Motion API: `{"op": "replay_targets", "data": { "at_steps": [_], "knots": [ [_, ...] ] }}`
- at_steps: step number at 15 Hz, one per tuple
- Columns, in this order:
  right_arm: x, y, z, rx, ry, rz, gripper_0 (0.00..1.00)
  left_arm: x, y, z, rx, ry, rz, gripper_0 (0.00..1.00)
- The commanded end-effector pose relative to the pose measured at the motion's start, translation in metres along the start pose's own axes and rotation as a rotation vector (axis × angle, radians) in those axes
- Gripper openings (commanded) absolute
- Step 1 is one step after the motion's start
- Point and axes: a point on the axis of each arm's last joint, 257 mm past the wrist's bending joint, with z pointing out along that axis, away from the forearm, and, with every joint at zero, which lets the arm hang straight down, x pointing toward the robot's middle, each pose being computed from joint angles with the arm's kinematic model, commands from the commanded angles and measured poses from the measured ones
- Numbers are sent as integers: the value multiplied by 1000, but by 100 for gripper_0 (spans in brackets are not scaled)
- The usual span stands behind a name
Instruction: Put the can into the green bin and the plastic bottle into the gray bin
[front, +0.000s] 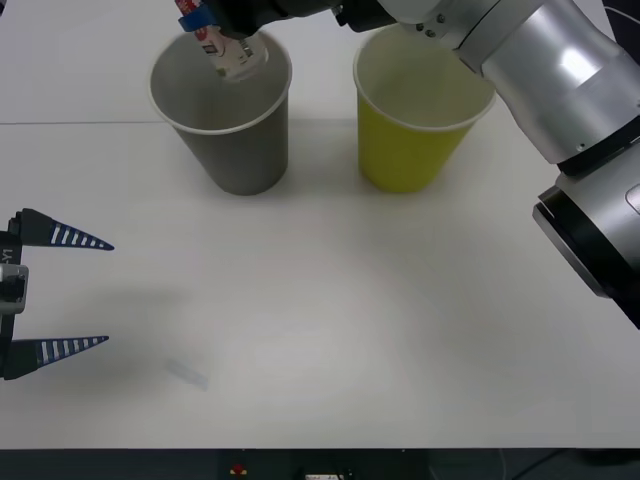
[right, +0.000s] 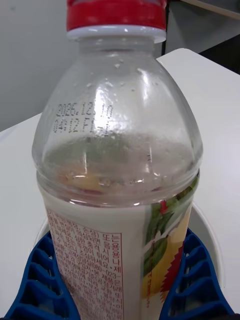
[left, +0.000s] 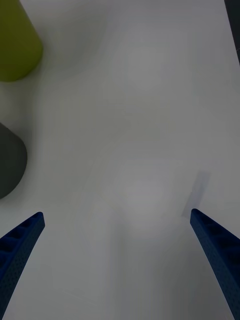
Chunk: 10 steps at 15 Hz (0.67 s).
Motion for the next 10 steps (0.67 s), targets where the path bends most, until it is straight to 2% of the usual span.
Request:
{"op": "replay_targets", "data": {
  "at_steps": [1, 2, 3, 4, 5, 10],
  "knots": [
    [-2, 6, 3, -6, 0, -9, 0, 0, 0, 0, 0, 0, 0, 100],
    [-2, 7, 4, -7, -1, -9, 0, 0, 0, 0, 0, 0, 0, 100],
    [-2, 8, 5, -9, -2, -9, 23, 0, 0, 0, 0, 0, 0, 100],
    [-3, 9, 5, -11, -3, -7, 72, 0, 0, 0, 0, 0, 0, 100],
    [-3, 10, 5, -14, -6, -3, 100, 0, 0, 0, 0, 0, 0, 100],
    [-5, 5, 1, -15, -14, 1, 100, 0, 0, 0, 0, 0, 0, 100]
  ]
}}
